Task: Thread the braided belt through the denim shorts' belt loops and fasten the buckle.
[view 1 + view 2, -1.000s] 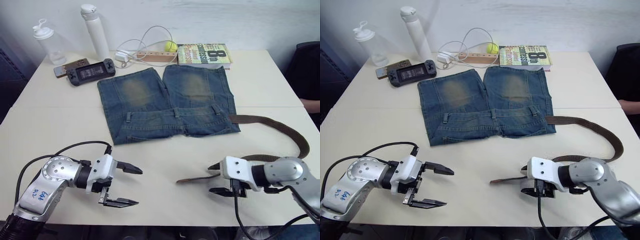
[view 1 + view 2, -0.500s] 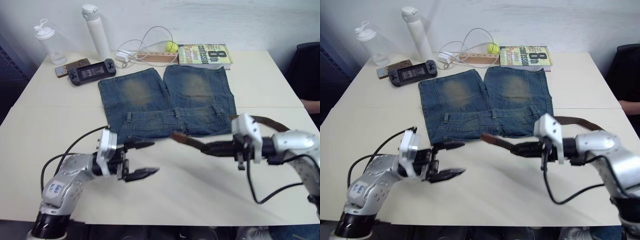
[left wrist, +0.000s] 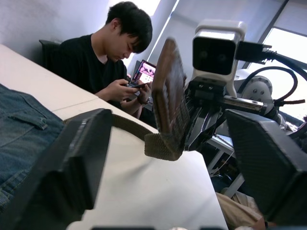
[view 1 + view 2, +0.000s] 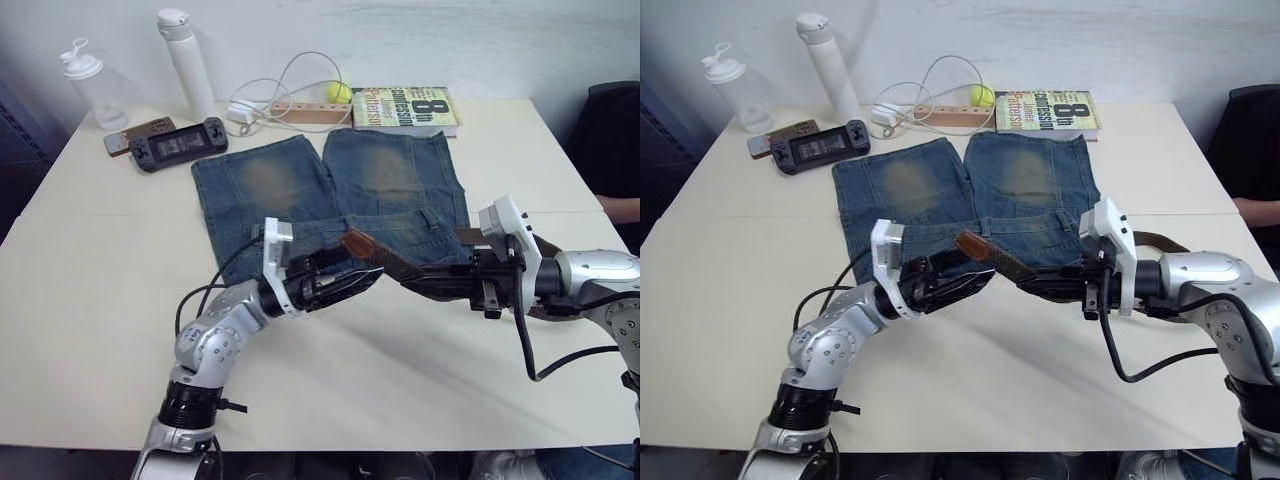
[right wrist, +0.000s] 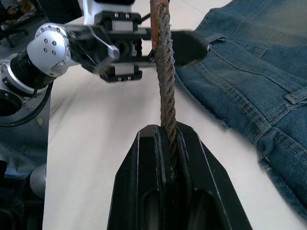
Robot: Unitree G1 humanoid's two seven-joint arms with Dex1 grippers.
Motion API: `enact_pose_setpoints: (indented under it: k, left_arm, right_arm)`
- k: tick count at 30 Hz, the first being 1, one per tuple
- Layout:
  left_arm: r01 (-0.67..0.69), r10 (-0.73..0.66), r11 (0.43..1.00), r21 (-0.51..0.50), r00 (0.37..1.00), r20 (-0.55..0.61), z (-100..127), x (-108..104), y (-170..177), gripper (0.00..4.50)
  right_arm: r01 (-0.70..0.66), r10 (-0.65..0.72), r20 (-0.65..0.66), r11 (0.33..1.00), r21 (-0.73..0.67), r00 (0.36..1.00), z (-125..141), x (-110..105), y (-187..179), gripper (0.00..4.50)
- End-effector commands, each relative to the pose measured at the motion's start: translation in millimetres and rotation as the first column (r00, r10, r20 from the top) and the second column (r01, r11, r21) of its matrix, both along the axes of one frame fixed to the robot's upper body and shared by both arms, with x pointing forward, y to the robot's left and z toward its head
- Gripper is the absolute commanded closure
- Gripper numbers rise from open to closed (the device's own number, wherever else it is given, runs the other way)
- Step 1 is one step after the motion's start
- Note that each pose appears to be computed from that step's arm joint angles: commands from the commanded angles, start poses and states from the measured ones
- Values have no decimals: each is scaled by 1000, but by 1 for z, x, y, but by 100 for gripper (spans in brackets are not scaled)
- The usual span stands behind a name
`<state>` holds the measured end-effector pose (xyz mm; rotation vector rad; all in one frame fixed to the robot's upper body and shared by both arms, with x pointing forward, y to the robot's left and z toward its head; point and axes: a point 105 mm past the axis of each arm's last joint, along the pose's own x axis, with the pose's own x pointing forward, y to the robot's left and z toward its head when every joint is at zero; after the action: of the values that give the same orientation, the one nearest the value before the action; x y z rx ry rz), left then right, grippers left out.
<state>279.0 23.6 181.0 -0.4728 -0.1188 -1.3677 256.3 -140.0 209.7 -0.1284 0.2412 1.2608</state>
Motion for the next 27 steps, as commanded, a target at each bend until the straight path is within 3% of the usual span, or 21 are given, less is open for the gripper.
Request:
enact_pose_setpoints:
  k: [1,6,10,13,14,16,17,19,22,23,27]
  left_arm:
    - [18,-17,999,-29,999,49,14,0,-6,220]
    - [0,-3,998,-66,999,-43,15,19,-20,448]
    - [10,-21,989,-149,997,-72,31,29,-31,448]
    - [3,-22,983,-186,995,-97,39,36,-34,448]
    - [-14,-10,979,-202,993,-119,42,40,-35,450]
    - [-63,29,978,-197,985,-170,44,49,-36,450]
    - [-83,47,979,-185,981,-191,44,52,-36,450]
    - [-107,57,977,-187,965,-255,44,53,-35,450]
    - [-113,50,975,-189,950,-310,44,52,-34,450]
    - [-119,49,973,-195,942,-331,45,53,-33,450]
    - [-102,-1,964,-246,921,-389,54,54,-34,450]
  right_arm:
    - [28,-29,56,999,18,998,11,-1,-2,450]
    - [107,-109,30,994,37,994,6,3,-9,450]
    - [152,-153,50,988,36,987,4,5,-12,450]
    - [277,-286,57,952,128,957,12,14,-31,450]
    - [338,-350,47,926,167,935,14,15,-44,365]
    - [430,-449,13,863,266,893,20,11,-67,316]
    - [454,-476,0,839,301,880,22,7,-73,255]
    - [514,-544,-29,772,374,839,25,0,-90,184]
    - [553,-580,-97,694,461,809,28,-9,-101,34]
    - [551,-571,-121,683,479,812,27,-12,-98,4]
    - [513,-444,-267,658,551,855,13,-23,-60,4]
